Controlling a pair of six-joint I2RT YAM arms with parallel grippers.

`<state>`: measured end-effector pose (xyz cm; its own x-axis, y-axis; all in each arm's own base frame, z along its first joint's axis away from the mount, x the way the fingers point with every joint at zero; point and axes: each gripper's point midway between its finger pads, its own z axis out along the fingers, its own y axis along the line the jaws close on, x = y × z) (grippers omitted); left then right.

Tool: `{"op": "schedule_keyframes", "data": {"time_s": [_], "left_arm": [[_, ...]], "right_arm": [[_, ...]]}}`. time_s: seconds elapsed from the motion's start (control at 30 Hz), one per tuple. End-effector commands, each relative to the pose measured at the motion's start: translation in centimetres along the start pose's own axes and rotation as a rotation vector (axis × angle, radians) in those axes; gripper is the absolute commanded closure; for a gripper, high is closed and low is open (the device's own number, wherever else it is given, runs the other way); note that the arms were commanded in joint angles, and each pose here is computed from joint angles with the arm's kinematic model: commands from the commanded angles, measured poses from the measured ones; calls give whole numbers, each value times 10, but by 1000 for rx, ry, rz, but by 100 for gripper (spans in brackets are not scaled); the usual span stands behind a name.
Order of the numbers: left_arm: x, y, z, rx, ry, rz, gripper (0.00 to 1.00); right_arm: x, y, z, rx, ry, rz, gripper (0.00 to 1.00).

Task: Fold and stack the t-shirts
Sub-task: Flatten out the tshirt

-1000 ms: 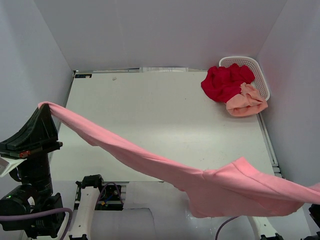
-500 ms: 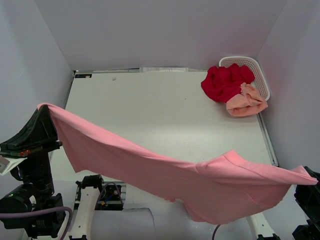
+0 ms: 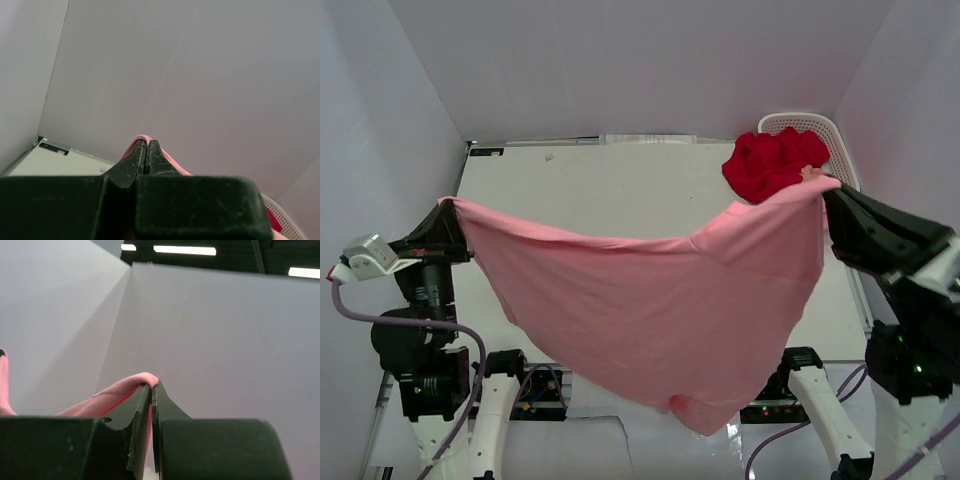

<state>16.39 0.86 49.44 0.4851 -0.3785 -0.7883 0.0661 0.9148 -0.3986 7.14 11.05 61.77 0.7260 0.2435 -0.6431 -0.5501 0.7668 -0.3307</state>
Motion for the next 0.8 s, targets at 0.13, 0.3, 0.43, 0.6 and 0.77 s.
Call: {"op": "schedule_keyframes", "data": {"time_s": [0.13,0.3,0.43,0.6,0.77], "left_arm": [[87,55,25,-193,135,-30,100],[169,93,45,-314,273,-64,100],[224,118,63,-399,353,-86,100],[319,156,78,-526,523,-106,100],[385,180,99,-612,637,-120,100]], "right_arm": [[170,-46,8,130,264,250,92],[302,-51,-26,213,454,415,92],[362,-59,-45,287,546,452,92],[444,-58,-57,274,692,545,92],[524,-66,-57,268,810,634,92]]}}
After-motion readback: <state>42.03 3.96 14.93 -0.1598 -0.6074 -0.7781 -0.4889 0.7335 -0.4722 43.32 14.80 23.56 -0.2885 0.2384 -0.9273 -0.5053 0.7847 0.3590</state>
